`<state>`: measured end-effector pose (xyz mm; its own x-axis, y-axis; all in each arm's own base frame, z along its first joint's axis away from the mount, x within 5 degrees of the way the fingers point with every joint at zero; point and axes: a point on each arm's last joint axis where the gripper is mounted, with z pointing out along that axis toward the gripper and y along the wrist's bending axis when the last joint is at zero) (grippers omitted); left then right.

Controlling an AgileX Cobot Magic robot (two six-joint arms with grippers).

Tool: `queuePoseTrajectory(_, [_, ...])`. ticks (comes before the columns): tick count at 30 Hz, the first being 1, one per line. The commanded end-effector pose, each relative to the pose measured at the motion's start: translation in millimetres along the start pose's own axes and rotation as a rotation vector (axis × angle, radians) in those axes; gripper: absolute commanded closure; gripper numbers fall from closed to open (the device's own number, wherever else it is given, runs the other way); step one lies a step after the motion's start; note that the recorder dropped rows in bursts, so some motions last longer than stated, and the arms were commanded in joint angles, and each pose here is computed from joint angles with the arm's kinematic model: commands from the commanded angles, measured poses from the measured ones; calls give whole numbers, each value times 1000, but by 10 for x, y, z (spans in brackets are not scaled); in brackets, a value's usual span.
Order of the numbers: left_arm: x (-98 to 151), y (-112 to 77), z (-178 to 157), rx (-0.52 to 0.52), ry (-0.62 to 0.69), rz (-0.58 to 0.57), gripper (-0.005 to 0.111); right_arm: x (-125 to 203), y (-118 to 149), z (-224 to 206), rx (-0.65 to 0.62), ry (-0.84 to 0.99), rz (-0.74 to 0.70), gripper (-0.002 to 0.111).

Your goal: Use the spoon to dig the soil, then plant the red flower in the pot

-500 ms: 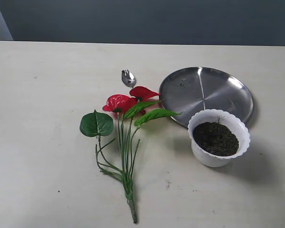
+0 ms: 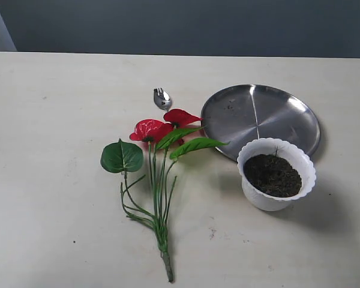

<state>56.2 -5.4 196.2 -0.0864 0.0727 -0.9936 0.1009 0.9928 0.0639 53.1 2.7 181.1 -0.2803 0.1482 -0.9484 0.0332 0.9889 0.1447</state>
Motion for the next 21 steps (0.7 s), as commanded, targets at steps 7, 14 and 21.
queuePoseTrajectory(7, [-21, -2, -5, 5, -17, 1, 106, -18, -19, 1, 20, -35, -74, 109])
queuePoseTrajectory(14, [-21, -2, -5, 5, -17, 1, 106, -311, -11, -58, 22, -366, -61, 109])
queuePoseTrajectory(21, [-21, -2, -5, 5, -17, 1, 106, -477, -69, -145, -40, -579, 399, 109])
